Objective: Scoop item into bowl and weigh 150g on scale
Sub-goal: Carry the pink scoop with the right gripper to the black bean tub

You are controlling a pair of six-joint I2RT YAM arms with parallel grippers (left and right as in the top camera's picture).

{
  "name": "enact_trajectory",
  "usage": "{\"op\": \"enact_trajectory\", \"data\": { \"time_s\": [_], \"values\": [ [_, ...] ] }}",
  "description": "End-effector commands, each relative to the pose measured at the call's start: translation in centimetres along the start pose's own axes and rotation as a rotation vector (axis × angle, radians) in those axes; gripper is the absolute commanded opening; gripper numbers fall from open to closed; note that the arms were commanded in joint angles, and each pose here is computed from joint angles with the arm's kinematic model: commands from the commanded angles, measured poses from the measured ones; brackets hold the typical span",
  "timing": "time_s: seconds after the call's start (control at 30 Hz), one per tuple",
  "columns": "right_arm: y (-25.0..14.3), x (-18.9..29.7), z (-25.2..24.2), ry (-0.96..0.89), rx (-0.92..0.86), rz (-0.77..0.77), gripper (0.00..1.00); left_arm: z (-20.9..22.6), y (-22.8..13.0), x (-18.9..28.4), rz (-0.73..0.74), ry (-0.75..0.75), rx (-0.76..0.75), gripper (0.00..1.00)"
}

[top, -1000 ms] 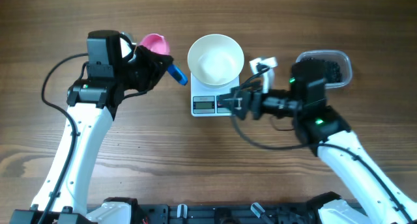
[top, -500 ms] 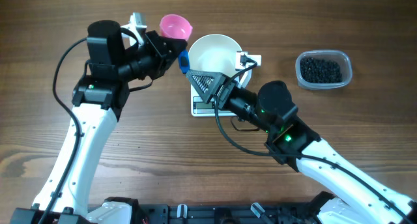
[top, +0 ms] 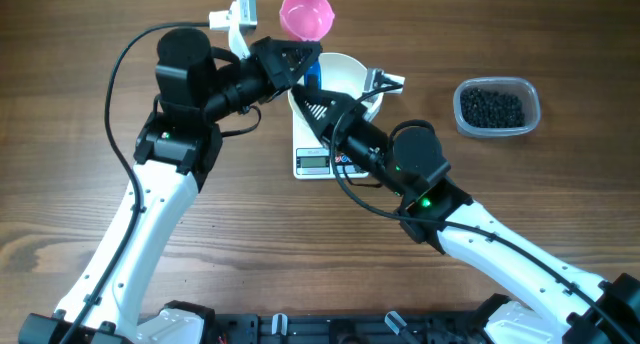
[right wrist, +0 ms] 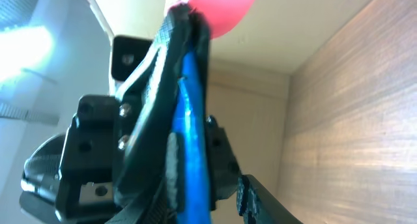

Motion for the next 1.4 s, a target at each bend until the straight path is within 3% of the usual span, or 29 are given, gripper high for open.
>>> {"op": "enact_trajectory", "data": {
  "time_s": [0.0, 0.23, 0.4, 0.5, 0.57, 0.6, 0.63, 0.67, 0.77, 0.9, 1.07, 1.13, 1.23, 1.37],
  "values": [
    [0.9, -0.1, 0.9, 0.039, -0.008, -0.094, 0.37, -0.8, 0.6, 0.2, -0.043, -0.011, -0.054, 0.04],
    [1.4, 0.1, 2.0, 0.108, -0.001, -0.152, 0.36, -0.7, 0.7, 0.2, -0.054, -0.002, -0.053, 0.04],
    [1.3, 0.1, 1.7, 0.093, -0.001, -0.152, 0.06, -0.7, 0.7, 0.2, -0.054, -0.003, -0.050, 0.04],
    [1.4, 0.0, 1.4, 0.070, 0.017, -0.156, 0.04, -0.7, 0.7, 0.2, -0.054, -0.002, -0.050, 0.04],
    [1.4, 0.0, 1.4, 0.059, 0.182, -0.155, 0.04, -0.7, 0.7, 0.2, -0.054, -0.001, -0.050, 0.07],
    [1.3, 0.0, 1.4, 0.053, 0.273, -0.145, 0.04, -0.7, 0.7, 0.2, -0.054, 0.001, -0.061, 0.27],
    [1.2, 0.0, 1.1, 0.027, 0.375, -0.132, 0.04, -0.5, 0.6, 0.2, -0.052, 0.012, -0.140, 0.70],
    [1.3, 0.1, 0.7, -0.003, 0.395, -0.125, 0.04, -0.2, 0.4, 0.2, -0.041, 0.034, -0.219, 1.00],
    [3.2, 0.9, 0.2, -0.080, 0.408, -0.048, 0.05, 1.2, -0.2, 0.3, 0.004, 0.119, -0.429, 1.00],
    [8.1, 2.6, 1.7, -0.243, 0.400, 0.138, 0.05, 2.3, 0.4, 1.2, -0.009, 0.177, -0.424, 1.00],
    [14.0, 9.3, 7.8, -0.673, 0.601, 0.157, 0.04, 2.9, 1.0, 1.8, -0.024, 0.202, -0.411, 1.00],
    [16.3, 12.8, 9.2, -0.946, 0.625, 0.125, 0.04, 3.1, 0.8, 1.8, -0.012, 0.211, -0.398, 1.00],
    [19.3, 16.2, 6.1, -1.381, 0.558, 0.186, 0.04, 3.7, 0.3, 1.9, 0.022, 0.236, -0.362, 1.00],
    [22.9, 16.0, 0.0, -1.606, 0.539, 0.355, 0.04, 4.2, -0.3, 2.1, 0.057, 0.262, -0.324, 1.00]
  ]
}}
Point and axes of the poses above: each gripper's point midway between its finger pads, its own x axis back along the fingers, its own z axis along the line the jaws close on, y = z × x, the point moved 9 cm from there along x, back along the fingers, and after that the axes turned 5 degrees about -x, right-handed, at the moved point
